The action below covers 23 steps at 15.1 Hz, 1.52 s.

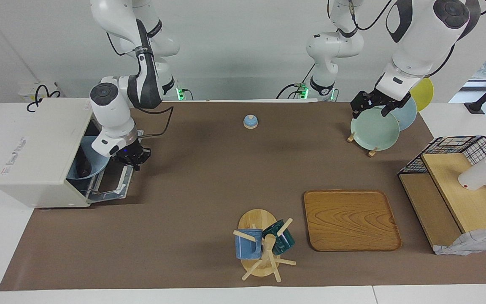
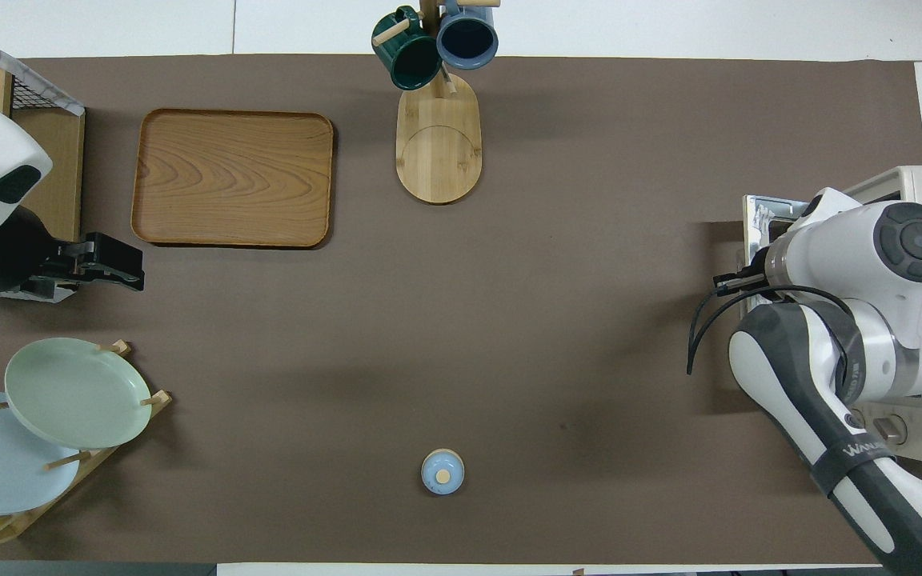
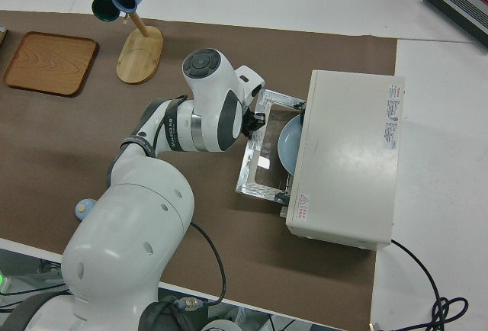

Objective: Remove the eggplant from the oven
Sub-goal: 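Pull the toaster oven door down open with the right gripper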

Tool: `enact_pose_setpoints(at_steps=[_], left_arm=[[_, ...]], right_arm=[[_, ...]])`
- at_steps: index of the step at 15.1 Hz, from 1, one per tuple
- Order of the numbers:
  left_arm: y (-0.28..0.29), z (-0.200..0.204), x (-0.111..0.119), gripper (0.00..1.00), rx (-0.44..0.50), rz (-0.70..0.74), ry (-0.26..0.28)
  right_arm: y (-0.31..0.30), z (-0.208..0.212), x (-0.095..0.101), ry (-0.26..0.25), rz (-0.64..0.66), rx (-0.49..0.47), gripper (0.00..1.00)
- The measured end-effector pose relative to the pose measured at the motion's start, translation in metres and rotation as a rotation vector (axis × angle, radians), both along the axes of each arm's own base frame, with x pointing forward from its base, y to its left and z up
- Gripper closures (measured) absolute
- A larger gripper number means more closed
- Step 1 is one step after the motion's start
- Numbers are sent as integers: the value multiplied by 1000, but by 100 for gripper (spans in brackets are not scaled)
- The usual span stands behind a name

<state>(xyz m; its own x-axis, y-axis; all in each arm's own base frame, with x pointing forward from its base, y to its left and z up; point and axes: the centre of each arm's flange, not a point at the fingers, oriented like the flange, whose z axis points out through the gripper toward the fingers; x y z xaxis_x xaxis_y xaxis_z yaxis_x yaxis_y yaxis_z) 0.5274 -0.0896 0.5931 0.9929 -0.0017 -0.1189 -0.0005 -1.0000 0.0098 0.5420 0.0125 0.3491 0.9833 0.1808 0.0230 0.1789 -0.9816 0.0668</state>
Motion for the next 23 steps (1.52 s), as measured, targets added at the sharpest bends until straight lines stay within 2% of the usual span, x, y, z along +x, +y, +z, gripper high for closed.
enact_pose_setpoints(at_steps=[8,13,17,18,21,23], left_arm=[[0,0,0,0,0,0,0],[0,0,0,0,0,0,0],[0,0,0,0,0,0,0],[0,0,0,0,0,0,0],[0,0,0,0,0,0,0],[0,0,0,0,0,0,0]], right_arm=[[2,-50,4,12,-41,24,99],[3,-44,9,-8,-52,31,99],[10,-23,23,-27,-46,36,99],[15,-10,29,-13,-53,49,93],[31,45,44,67,-56,63,62],[14,80,41,112,-83,54,42]])
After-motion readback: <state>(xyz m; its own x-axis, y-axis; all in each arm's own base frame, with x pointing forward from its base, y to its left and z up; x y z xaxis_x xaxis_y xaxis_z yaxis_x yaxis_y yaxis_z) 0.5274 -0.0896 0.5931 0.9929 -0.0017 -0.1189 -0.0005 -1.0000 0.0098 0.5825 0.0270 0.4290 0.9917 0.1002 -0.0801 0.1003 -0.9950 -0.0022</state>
